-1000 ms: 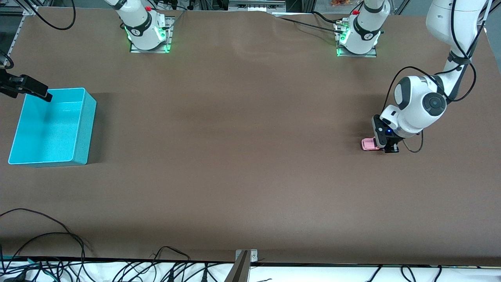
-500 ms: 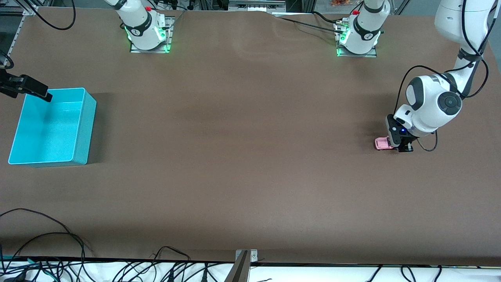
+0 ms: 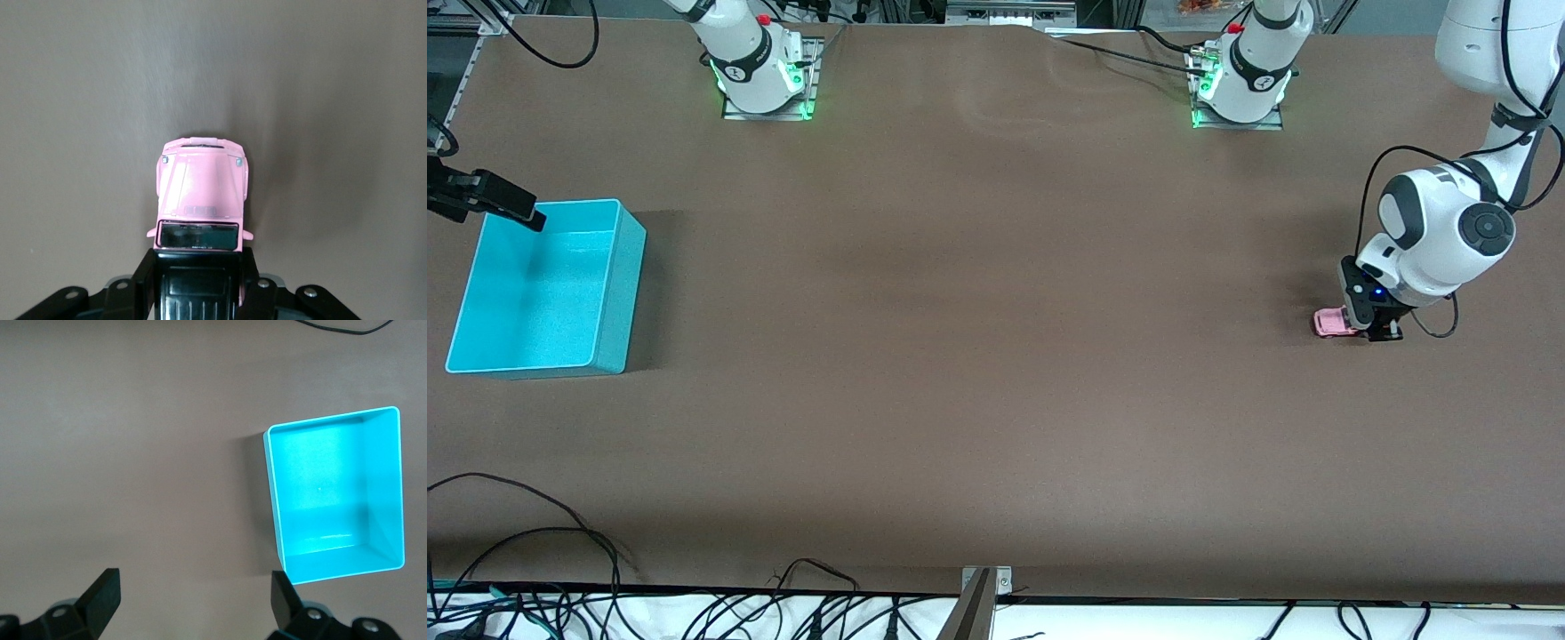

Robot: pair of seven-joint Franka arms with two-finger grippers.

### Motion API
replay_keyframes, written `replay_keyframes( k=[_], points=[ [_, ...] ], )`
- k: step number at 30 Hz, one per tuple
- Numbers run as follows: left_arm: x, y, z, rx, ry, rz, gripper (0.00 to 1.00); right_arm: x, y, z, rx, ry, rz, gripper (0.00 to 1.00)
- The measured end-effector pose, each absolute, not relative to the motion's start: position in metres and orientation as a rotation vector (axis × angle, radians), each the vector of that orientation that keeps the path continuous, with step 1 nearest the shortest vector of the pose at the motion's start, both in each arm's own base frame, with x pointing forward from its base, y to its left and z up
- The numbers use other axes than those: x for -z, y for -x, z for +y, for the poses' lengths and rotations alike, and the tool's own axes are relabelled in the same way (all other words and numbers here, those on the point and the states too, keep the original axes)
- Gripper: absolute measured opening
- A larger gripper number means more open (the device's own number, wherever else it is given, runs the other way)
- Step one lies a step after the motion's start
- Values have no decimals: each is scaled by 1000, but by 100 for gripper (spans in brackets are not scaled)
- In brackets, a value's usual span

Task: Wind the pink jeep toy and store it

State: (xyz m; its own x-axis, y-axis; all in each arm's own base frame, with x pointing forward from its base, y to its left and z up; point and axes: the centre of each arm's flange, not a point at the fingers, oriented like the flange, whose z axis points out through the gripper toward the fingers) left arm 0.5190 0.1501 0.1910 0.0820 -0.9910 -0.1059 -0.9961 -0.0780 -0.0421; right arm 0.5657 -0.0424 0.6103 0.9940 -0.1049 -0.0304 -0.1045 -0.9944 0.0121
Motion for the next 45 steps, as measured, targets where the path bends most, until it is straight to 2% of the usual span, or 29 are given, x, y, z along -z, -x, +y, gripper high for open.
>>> replay_keyframes(
  k=[14,29,34,35,39,40,45],
  points=[
    [-191,-509,195,-111,2197,2049,52,-610,-566,-42,49,-3126,-164,100],
    [-190,-510,197,-115,2192,2054,52,-610,-566,-42,49,-3126,-164,100],
    [-180,-505,200,-127,2232,2041,69,-610,-566,-42,49,-3126,-164,100],
    [-177,-504,201,-130,2239,2039,77,-610,-566,-42,49,-3126,-164,100],
    [-173,-503,202,-133,2252,2034,96,-610,-566,-42,49,-3126,-164,100],
    [-173,-503,202,-133,2253,2034,99,-610,-566,-42,49,-3126,-164,100],
    [-176,-506,203,-137,2257,2036,100,-610,-566,-42,49,-3126,-164,100]
  ],
)
